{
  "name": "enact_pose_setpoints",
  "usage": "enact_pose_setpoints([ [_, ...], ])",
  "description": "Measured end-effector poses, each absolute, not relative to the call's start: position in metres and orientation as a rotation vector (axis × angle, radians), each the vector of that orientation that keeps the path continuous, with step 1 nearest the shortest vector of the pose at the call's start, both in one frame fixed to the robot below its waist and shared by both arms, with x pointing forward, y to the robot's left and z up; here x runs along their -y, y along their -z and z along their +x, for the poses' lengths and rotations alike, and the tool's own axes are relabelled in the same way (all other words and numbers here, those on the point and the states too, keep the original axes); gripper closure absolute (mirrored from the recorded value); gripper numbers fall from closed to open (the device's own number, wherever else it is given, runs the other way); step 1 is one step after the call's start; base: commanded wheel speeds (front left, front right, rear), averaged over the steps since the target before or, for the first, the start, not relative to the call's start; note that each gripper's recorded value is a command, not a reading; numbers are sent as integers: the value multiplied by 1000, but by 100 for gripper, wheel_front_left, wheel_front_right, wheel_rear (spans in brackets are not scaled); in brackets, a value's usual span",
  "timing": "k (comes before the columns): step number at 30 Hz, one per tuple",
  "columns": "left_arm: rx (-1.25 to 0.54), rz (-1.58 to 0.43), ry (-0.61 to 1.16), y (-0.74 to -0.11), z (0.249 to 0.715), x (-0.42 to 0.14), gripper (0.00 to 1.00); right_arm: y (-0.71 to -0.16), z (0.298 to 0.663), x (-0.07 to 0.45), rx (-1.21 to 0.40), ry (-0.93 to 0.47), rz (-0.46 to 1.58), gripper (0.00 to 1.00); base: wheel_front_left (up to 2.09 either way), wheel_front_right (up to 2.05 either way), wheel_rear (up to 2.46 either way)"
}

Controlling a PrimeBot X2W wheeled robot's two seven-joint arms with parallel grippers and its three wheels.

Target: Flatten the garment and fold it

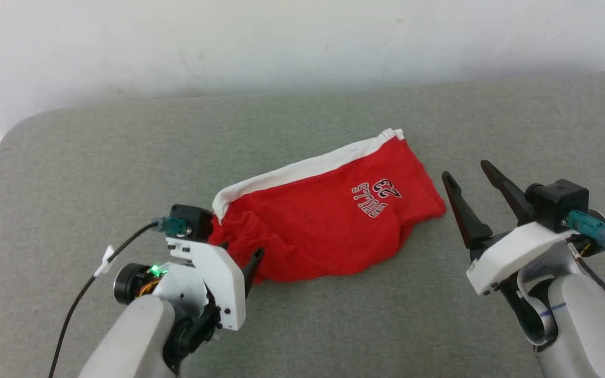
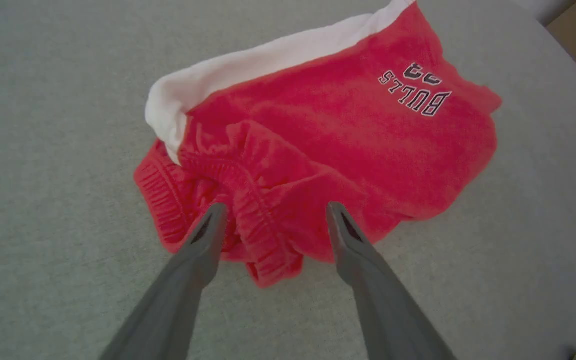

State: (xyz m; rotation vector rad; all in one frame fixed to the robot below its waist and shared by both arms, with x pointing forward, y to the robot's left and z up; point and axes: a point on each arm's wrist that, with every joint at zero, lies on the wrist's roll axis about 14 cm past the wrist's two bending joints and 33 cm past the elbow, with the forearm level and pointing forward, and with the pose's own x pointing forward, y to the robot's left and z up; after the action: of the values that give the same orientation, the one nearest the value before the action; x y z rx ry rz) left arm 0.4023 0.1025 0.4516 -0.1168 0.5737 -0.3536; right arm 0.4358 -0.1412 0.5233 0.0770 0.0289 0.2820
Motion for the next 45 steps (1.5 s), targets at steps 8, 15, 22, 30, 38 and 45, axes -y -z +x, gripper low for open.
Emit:
enact_pose_setpoints([
  [8, -785, -35, 389, -411, 409, -97, 0, -527, 425, 152, -42, -239, 91, 0, 0, 0, 0],
  [15, -939, 15, 422, -379, 407, -91, 4, -531, 424, 166, -30, -183, 111, 0, 0, 0, 0],
  [22, -961, 22, 451, -376, 406, -87, 100, -527, 425, 175, -65, -156, 140, 0, 0, 0, 0],
  [30, -826, -59, 438, -390, 403, -84, 100, -452, 428, 187, -511, -157, 168, 0, 0, 0, 0],
  [38, -693, -93, 457, -419, 405, -79, 100, -424, 461, 163, -722, -204, 211, 0, 0, 0, 0],
  [45, -629, -103, 463, -431, 410, -78, 100, -390, 479, 137, -887, -238, 222, 0, 0, 0, 0],
])
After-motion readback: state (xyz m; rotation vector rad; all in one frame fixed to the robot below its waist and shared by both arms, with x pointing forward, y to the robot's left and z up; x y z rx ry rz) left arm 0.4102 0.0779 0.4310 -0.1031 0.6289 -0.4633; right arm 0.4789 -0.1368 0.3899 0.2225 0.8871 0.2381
